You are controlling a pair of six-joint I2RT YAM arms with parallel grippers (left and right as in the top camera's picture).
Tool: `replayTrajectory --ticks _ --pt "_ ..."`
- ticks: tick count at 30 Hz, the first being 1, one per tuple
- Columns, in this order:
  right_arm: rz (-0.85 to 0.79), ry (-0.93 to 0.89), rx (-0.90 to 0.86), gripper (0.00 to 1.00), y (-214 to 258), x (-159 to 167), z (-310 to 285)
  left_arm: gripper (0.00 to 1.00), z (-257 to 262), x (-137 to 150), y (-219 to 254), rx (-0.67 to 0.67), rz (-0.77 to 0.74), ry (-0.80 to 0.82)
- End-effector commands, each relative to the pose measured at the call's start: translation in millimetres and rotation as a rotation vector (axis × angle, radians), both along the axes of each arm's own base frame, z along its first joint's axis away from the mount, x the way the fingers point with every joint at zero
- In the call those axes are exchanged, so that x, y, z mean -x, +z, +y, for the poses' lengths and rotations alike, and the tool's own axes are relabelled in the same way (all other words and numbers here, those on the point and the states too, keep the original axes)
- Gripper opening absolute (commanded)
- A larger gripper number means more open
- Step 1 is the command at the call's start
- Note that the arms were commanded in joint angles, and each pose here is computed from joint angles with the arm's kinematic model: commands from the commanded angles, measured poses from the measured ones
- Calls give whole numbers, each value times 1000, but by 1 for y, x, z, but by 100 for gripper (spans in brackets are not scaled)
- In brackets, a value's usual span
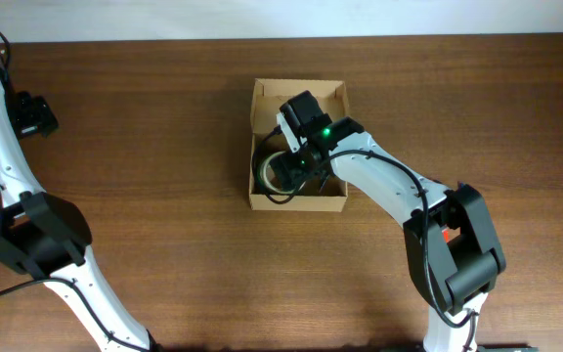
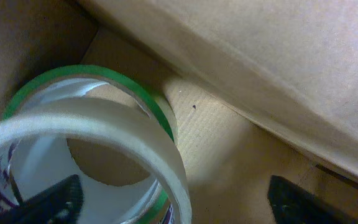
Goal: Pack container
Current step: 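Lower the white tape onto the green tape and release it, then move the right gripper to the correction tape and red cutter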
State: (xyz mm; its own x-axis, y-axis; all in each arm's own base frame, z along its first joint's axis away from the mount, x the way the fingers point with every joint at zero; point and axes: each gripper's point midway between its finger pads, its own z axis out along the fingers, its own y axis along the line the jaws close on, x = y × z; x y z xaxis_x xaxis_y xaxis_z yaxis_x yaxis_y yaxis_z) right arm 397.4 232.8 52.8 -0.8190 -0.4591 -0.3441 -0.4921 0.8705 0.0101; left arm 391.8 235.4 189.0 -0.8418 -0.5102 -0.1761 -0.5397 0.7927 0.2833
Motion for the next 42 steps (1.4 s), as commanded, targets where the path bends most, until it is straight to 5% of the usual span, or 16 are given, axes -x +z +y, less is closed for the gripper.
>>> replayTrajectory --ticks 1,14,18,22,24,33,42 --pt "-17 -6 19 99 1 -2 -3 100 1 3 5 -10 -2 -8" --pt "-215 -35 -25 98 136 -9 -12 100 1 3 5 -10 -2 -8" --pt "-333 -109 24 79 186 -4 -46 100 1 3 5 -10 -2 -8" --pt "-394 -260 53 35 225 2 -111 100 1 3 5 -10 -2 -8" --pt "-380 -349 66 27 228 5 -146 100 1 3 5 -10 -2 -7" --pt "-123 -683 -29 29 135 35 -284 100 1 3 5 -10 -2 -8" --pt "154 -649 -140 40 33 78 -251 100 1 3 5 -10 -2 -8"
